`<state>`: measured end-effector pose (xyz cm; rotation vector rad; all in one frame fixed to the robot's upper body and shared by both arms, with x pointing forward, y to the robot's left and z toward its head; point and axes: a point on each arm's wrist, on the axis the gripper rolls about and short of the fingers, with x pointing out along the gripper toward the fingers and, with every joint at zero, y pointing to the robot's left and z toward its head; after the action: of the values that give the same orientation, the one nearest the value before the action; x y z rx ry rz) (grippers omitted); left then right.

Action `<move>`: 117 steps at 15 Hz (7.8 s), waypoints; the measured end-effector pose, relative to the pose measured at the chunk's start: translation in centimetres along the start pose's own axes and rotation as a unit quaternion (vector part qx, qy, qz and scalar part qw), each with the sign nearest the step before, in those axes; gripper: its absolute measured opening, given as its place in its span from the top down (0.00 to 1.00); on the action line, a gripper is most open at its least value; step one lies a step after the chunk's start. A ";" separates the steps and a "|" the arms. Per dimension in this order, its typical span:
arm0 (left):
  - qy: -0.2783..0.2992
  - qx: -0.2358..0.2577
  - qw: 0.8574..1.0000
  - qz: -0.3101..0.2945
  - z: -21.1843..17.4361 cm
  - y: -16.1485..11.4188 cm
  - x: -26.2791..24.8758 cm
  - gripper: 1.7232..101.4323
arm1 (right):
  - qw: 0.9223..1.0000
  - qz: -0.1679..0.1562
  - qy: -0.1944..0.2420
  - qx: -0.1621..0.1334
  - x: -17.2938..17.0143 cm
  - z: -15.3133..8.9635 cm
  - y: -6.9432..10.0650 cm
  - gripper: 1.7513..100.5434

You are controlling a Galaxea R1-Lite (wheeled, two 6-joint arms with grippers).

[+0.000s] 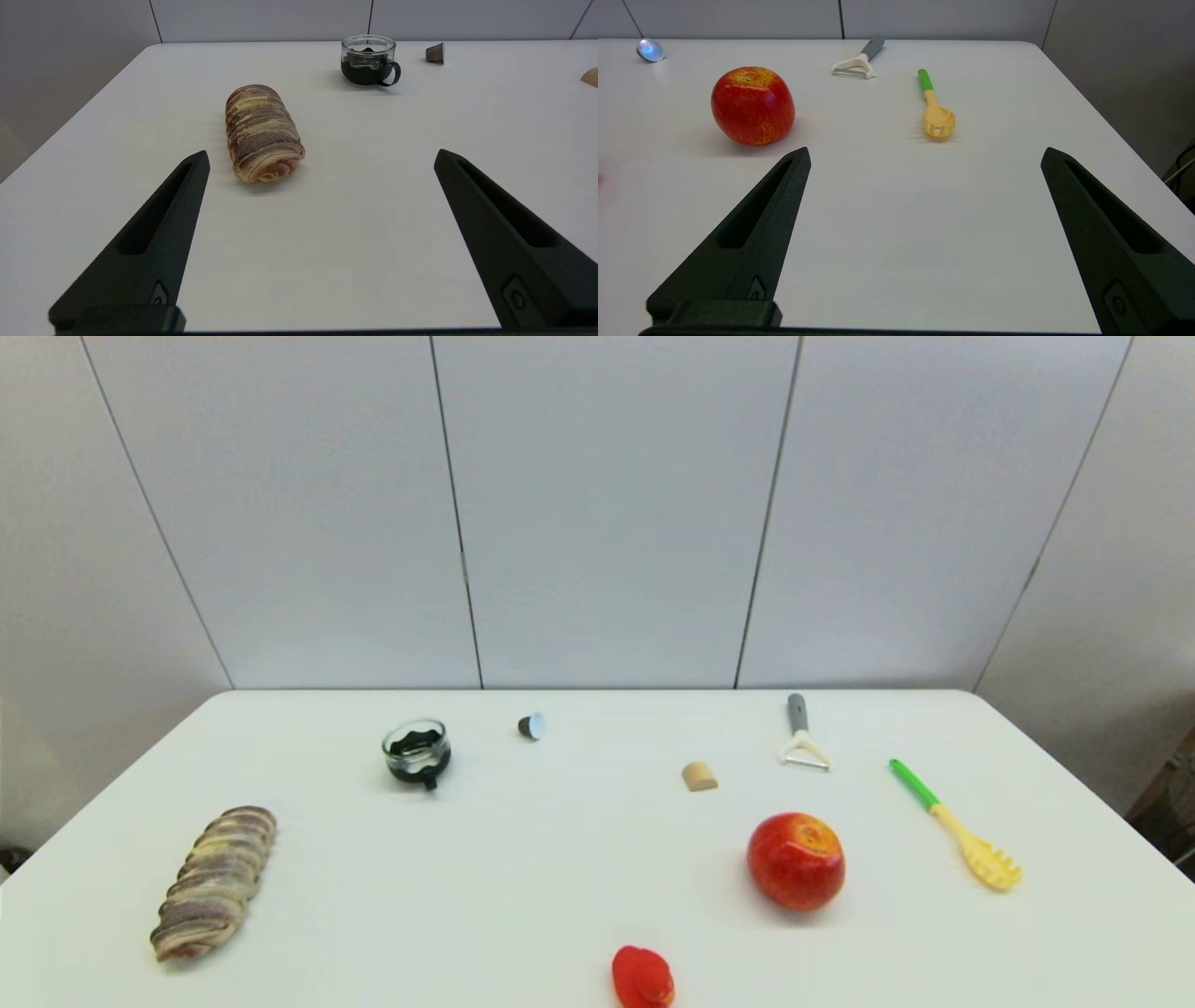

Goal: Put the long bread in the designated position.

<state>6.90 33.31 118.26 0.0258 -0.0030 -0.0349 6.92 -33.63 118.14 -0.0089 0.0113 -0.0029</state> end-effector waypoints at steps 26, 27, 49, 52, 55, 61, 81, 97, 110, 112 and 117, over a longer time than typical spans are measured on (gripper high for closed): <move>0.000 0.000 1.000 0.000 0.0 0.0 0.0 0.04 | 1.000 0.000 0.000 0.000 0.0 0.0 0.0 0.03; 0.000 0.000 1.000 0.000 0.0 0.0 0.0 0.04 | 1.000 0.000 0.000 0.000 0.0 0.0 0.0 0.03; 0.000 0.011 1.000 -0.001 0.0 0.0 0.0 0.04 | 1.000 0.000 0.000 0.000 0.0 0.0 0.0 0.03; -0.020 0.027 0.999 0.001 1.1 0.0 -0.3 0.04 | 1.000 0.000 0.000 0.000 0.0 0.0 0.0 0.03; -0.022 0.026 0.999 0.000 4.1 0.1 -0.1 0.04 | 1.000 0.000 0.000 0.000 0.0 0.0 0.0 0.03; 0.037 0.019 0.999 -0.007 12.7 0.4 4.6 0.04 | 1.000 0.000 0.000 0.000 0.0 0.0 0.0 0.03; 0.447 0.031 0.887 0.115 7.6 4.1 30.1 0.04 | 1.000 0.000 0.000 0.000 0.0 0.0 0.0 0.03; 0.569 0.003 0.819 0.075 5.8 3.8 29.7 0.48 | 1.000 0.000 0.000 0.000 0.0 0.0 0.0 0.03; 0.471 0.012 0.879 0.079 11.5 3.9 33.9 0.97 | 1.000 0.000 0.000 0.000 0.0 0.0 0.0 0.03; 0.415 0.017 0.907 0.070 14.3 3.1 35.8 0.97 | 1.000 0.000 0.000 0.000 0.0 0.0 0.0 0.03; 0.307 0.031 0.951 0.016 17.1 -1.5 41.7 0.97 | 1.000 0.000 0.000 0.000 0.0 0.0 0.0 0.03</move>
<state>48.46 29.91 135.42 0.0985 0.6201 0.0069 6.92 -33.64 118.14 -0.0089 0.0113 -0.0029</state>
